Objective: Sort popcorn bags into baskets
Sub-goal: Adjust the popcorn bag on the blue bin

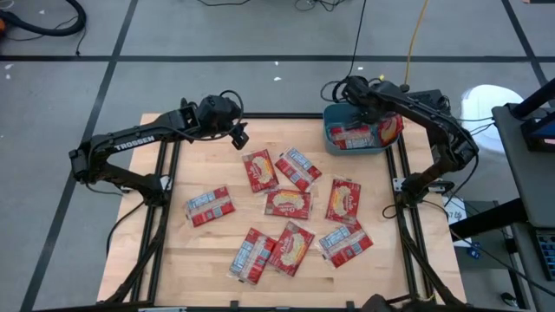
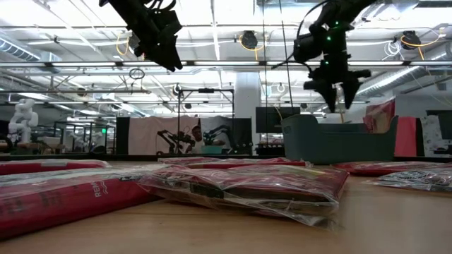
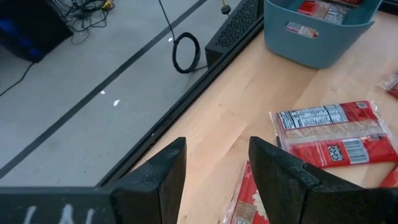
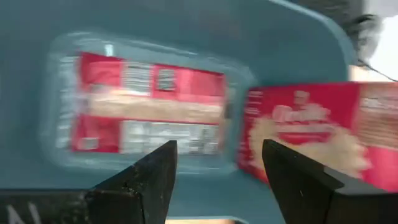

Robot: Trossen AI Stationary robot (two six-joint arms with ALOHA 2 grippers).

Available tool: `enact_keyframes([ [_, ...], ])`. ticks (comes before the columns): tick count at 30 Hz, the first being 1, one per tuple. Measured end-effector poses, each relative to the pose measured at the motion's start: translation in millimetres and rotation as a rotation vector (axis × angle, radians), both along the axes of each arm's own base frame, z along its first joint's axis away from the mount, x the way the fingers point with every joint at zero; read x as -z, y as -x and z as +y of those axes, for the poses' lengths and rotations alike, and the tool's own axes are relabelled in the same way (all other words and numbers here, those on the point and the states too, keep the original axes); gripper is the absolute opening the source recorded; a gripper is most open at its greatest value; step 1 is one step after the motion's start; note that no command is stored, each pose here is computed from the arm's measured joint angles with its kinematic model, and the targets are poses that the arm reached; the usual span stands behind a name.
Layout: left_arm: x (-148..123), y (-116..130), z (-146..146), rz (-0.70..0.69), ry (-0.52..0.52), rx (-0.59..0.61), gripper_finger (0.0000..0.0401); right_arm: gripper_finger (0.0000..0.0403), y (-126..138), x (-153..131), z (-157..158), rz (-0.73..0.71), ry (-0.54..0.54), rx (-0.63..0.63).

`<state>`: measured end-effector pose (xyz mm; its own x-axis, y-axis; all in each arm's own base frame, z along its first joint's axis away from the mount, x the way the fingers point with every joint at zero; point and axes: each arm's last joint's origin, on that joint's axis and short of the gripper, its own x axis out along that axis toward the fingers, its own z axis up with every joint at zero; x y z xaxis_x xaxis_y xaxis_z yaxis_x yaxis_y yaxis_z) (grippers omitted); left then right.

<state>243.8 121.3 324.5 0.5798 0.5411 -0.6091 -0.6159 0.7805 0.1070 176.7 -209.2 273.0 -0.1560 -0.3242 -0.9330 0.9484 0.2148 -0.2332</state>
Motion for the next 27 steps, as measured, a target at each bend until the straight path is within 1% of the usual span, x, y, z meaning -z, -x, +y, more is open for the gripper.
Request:
enact_keyframes([
  [3,0.1,-0.2,-0.3,-0.004,0.008,0.011,0.0179,0.0228,-14.4,3.4,-4.7,-0.174,-0.001,-0.137],
  [4,0.1,-0.3,-0.4,-0.004,0.009,0.013,0.0179,0.0228,-16.5,6.1,-5.7,-0.211,-0.002,-0.141],
  [8,0.2,-0.2,-0.4,-0.003,0.01,0.013,0.0179,0.0222,-15.6,24.2,-6.8,-0.246,-0.021,0.002],
  [11,0.2,-0.2,-0.4,-0.009,0.016,0.007,0.0179,0.022,-15.8,41.6,-7.6,-0.313,-0.025,0.025],
  [15,0.2,-0.2,-0.4,-0.016,0.024,-0.001,0.0179,0.022,-13.6,69.6,1.2,-0.381,-0.113,0.04],
  [20,0.3,-0.1,-0.5,-0.029,0.04,-0.018,0.0179,0.022,-7.3,90.6,7.8,-0.365,-0.131,0.036],
  [27,0.2,0.2,0.2,-0.029,0.039,-0.02,0.0179,0.022,-0.5,110.2,12.0,-0.36,-0.117,0.007],
])
